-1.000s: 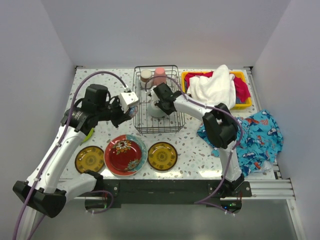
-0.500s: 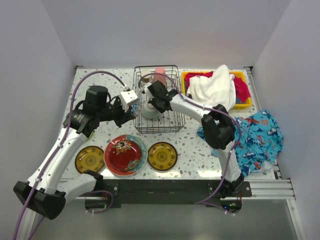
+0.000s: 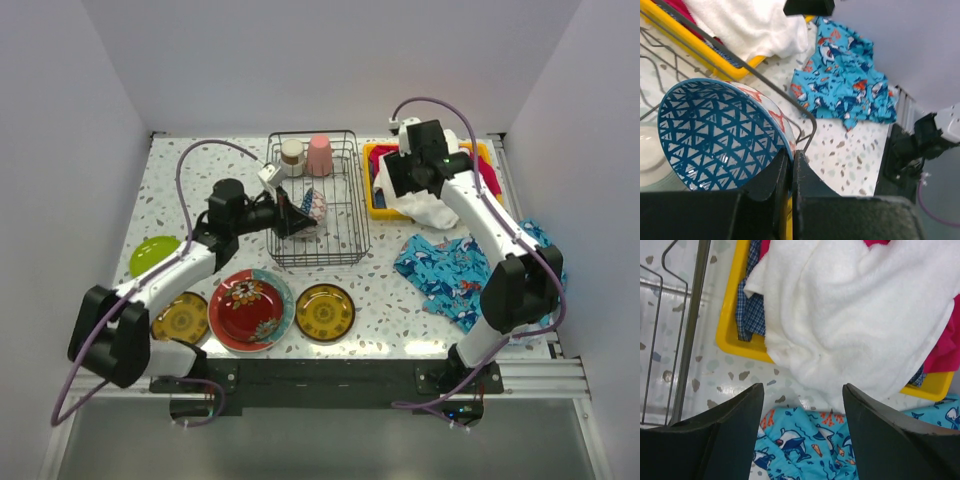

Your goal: Load the mixed dishes into the dish rack

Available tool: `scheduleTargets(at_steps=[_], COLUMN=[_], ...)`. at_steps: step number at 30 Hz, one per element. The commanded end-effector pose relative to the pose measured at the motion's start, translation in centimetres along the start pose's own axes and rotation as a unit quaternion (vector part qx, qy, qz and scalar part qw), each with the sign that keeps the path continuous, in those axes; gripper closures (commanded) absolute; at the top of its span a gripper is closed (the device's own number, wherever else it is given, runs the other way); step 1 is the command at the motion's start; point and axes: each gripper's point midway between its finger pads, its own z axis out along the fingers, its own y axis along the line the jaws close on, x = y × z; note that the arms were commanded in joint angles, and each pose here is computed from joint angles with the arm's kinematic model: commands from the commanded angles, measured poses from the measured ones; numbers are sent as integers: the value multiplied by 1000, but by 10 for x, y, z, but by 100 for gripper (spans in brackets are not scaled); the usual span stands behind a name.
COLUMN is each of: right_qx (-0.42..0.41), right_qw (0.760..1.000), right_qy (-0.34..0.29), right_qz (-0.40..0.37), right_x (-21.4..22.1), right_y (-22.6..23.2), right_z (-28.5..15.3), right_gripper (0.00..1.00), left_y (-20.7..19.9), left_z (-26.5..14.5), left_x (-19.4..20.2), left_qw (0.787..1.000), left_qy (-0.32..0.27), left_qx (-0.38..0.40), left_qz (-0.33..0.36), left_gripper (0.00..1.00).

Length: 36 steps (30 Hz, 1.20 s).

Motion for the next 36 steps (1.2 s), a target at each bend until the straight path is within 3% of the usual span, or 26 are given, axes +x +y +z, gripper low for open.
scheduleTargets(at_steps=[1,4,12,24,36], right_qx=[-21,-9,9,24,26], right_qw=[999,999,998,996,996], right_qy=[37,38,44,57,47], right_qz=[-23,-27,-45,-64,-67], right_x=[29,32,37,45,35], right_y=[19,12,0,-6,-6], right_z=[-9,-10,-10,-4,3], right_gripper=[31,31,31,31,31], left_y=[-47,-47,5,6,31], left_z=[26,49,84,109,125], left_x=[-75,-72,-61,-50,-12], left_qw=[984,981,964,948,941], left_qy=[-151,-152,-153,-157,-104], left_qx=[93,105,27,75,36], left_qz=[-10,-53,-214,-267,-319], left_gripper=[100,100,100,100,100])
